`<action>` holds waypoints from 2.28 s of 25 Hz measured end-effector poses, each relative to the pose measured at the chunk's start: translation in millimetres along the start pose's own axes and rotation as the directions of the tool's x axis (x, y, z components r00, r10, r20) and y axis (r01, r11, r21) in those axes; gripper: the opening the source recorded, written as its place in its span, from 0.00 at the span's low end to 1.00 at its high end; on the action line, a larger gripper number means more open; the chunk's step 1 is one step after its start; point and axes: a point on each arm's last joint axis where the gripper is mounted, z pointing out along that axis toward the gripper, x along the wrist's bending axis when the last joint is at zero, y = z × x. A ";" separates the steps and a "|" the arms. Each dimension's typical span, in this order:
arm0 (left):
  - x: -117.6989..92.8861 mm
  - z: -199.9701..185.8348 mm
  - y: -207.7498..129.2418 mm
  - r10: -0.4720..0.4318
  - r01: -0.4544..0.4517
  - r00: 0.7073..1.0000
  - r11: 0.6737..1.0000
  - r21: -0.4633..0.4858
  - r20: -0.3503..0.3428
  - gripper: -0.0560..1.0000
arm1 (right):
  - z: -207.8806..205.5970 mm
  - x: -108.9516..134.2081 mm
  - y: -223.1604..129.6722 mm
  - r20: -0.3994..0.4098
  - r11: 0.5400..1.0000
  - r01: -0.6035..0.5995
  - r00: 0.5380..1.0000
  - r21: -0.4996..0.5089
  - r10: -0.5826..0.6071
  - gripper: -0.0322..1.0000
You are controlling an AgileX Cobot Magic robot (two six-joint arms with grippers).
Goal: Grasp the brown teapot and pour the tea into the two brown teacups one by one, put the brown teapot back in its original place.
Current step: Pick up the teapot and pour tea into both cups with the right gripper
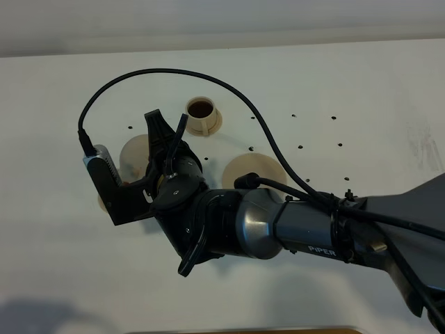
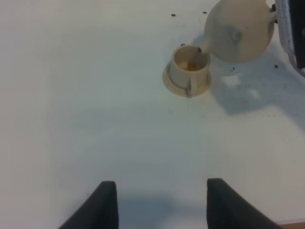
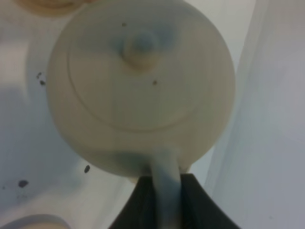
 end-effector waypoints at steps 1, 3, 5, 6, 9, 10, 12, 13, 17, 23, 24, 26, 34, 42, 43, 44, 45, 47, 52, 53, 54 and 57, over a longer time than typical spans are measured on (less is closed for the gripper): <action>0.0 0.0 0.0 0.000 0.000 1.000 1.000 0.000 0.000 0.52 | -0.1 0.0 0.2 0.001 1.000 0.001 1.000 0.000 -0.001 0.11; 0.0 0.0 0.0 0.001 -0.001 1.000 1.000 0.000 0.000 0.52 | -0.3 0.1 0.1 0.001 1.000 0.002 1.000 0.003 -0.002 0.11; 0.0 0.0 0.0 0.002 -0.002 1.000 1.000 0.000 0.000 0.52 | -0.3 -0.1 -0.4 0.003 1.000 0.003 1.000 0.009 -0.003 0.11; 0.0 0.0 0.0 0.002 -0.002 1.000 1.000 0.000 0.000 0.52 | -0.3 -0.1 -0.6 0.003 1.000 0.003 1.000 0.011 -0.003 0.11; 0.0 0.0 0.0 0.002 -0.002 1.000 1.000 0.000 0.000 0.52 | -0.3 -0.3 -1.1 0.005 1.000 0.006 1.000 0.017 -0.006 0.11; 0.0 0.0 0.0 0.002 -0.002 1.000 1.000 0.000 0.000 0.52 | -0.3 -0.4 -1.1 0.006 1.000 0.007 1.000 0.017 -0.007 0.11; 0.0 0.0 0.0 0.002 -0.002 1.000 1.000 0.000 0.000 0.52 | -0.3 -0.5 -1.1 0.007 1.000 0.008 1.000 0.016 -0.008 0.11; 0.0 0.0 0.0 0.002 -0.002 1.000 1.000 0.000 0.000 0.52 | -0.3 -0.5 -1.2 0.007 1.000 0.008 1.000 0.017 -0.008 0.11; 0.0 0.0 0.0 0.002 -0.002 1.000 1.000 0.000 0.000 0.52 | -2.5 0.4 1.6 0.009 1.000 0.013 1.000 0.015 -0.013 0.11; 0.0 0.0 0.0 0.002 -0.002 1.000 1.000 0.000 0.000 0.52 | -2.7 0.5 2.1 0.009 1.000 0.025 1.000 0.013 -0.025 0.11; 0.0 0.0 0.0 0.002 -0.002 1.000 1.000 0.000 0.000 0.52 | -2.7 0.5 2.0 0.009 1.000 0.026 1.000 0.014 -0.027 0.11; 0.0 0.0 0.0 0.001 -0.001 1.000 1.000 0.000 0.000 0.52 | -2.7 0.5 1.7 0.009 0.999 0.031 0.999 0.018 -0.031 0.11; 0.0 0.0 0.0 0.001 -0.001 1.000 1.000 0.000 0.000 0.52 | -2.8 0.3 0.2 0.010 0.999 0.038 0.999 0.034 -0.039 0.11; 0.0 0.0 0.0 0.001 -0.001 1.000 1.000 0.000 0.000 0.52 | -3.3 0.2 -0.5 0.013 0.997 0.053 0.998 0.048 -0.054 0.11; 0.0 0.0 0.0 0.001 -0.001 1.000 1.000 0.000 0.000 0.52 | -4.2 0.3 0.6 0.016 0.997 0.058 0.998 0.049 -0.058 0.11; 0.0 0.0 0.0 0.001 -0.001 1.000 1.000 0.000 0.000 0.52 | -4.7 0.3 1.2 0.019 0.997 0.062 0.998 0.048 -0.063 0.11; 0.0 0.0 0.0 0.001 -0.001 1.000 1.000 0.000 0.000 0.52 | -4.9 0.3 1.6 0.021 0.997 0.065 0.998 0.048 -0.066 0.11; 0.0 0.0 0.0 0.001 -0.001 1.000 1.000 0.000 0.000 0.52 | -5.2 0.2 1.9 0.023 0.997 0.067 0.997 0.048 -0.068 0.11; 0.0 0.0 0.0 0.001 -0.001 1.000 1.000 0.000 0.000 0.52 | -5.2 0.0 1.8 0.025 0.996 0.070 0.997 0.048 -0.071 0.11; 0.0 0.0 0.0 0.001 -0.001 1.000 1.000 0.000 0.000 0.52 | -5.2 0.0 1.8 0.025 0.996 0.070 0.997 0.048 -0.071 0.11; 0.0 0.0 0.0 0.001 -0.001 1.000 1.000 0.000 0.000 0.52 | -5.2 0.0 1.8 0.025 0.996 0.070 0.997 0.048 -0.071 0.11; 0.0 0.0 0.0 0.001 -0.001 1.000 1.000 0.000 0.000 0.52 | -5.2 -0.5 1.9 0.030 0.996 0.079 0.996 0.048 -0.080 0.11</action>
